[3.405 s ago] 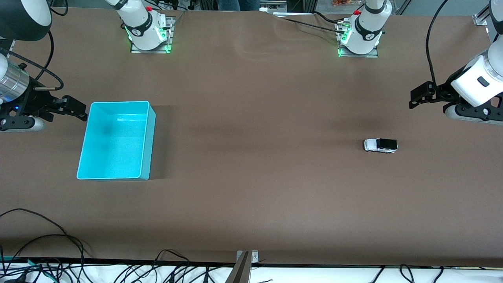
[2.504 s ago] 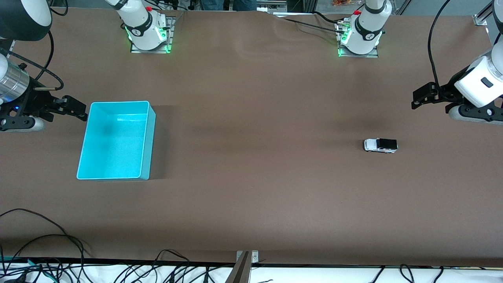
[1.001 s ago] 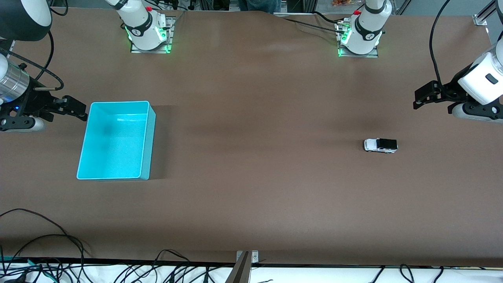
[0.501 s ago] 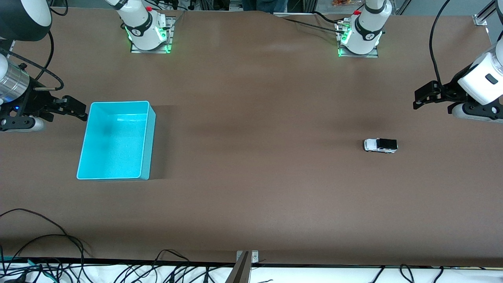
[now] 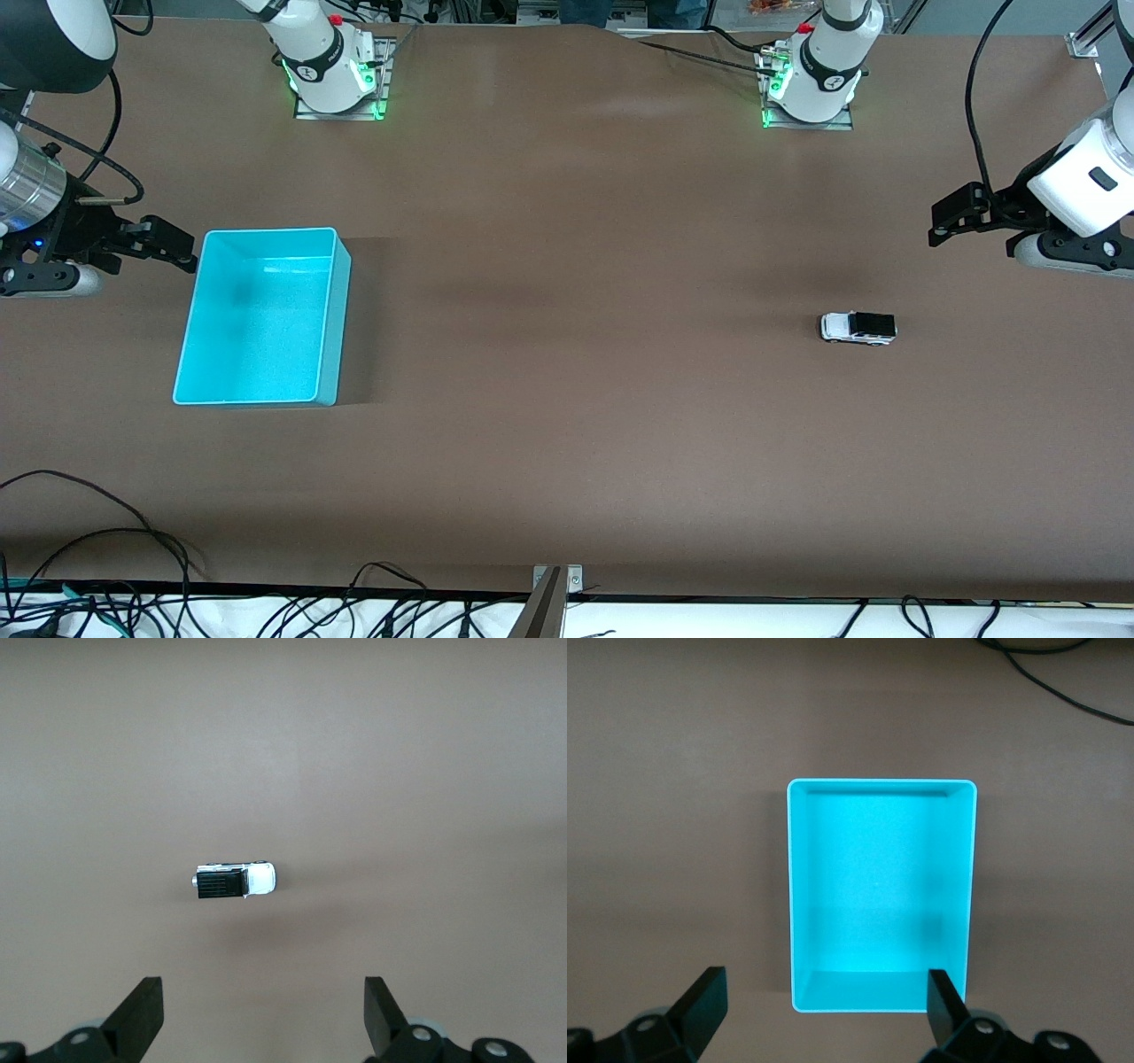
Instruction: Wind and store white jeep toy
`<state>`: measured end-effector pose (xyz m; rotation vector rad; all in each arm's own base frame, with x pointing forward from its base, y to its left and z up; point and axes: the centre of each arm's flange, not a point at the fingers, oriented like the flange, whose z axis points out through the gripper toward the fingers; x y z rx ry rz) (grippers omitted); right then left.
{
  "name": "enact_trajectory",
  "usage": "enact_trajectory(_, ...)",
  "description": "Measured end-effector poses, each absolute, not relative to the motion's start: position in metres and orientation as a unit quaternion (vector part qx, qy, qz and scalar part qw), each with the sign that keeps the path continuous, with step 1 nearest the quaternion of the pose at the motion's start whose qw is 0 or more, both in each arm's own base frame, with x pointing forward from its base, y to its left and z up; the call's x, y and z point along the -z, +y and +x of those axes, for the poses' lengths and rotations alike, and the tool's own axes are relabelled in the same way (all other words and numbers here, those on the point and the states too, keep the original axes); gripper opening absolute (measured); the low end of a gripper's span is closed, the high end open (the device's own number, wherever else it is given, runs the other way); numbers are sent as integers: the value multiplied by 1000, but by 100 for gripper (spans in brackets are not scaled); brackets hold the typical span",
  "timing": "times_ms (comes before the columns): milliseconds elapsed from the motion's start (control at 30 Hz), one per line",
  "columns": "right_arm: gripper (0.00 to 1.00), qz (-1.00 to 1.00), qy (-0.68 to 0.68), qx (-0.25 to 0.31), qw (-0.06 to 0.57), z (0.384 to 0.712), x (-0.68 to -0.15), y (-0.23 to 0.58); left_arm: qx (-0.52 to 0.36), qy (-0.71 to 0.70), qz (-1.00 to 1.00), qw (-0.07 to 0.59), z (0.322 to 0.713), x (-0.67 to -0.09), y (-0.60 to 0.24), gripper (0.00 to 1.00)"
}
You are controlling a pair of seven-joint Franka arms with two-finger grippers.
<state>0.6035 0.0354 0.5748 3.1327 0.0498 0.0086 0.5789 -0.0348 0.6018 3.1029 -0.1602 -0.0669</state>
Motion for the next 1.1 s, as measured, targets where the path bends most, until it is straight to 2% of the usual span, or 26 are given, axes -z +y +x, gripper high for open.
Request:
enact_trajectory(501, 100, 1000, 16, -3, 4, 604, -575, 35, 36, -50, 998, 17, 586, -586, -33, 100)
enact_trajectory(968, 100, 1000, 16, -3, 4, 604, -575, 35, 96, -58, 993, 19, 597, -538, -36, 100)
enact_trajectory(1102, 100, 1000, 16, -3, 4, 604, -575, 35, 120, -84, 989, 23, 604, -509, -36, 100)
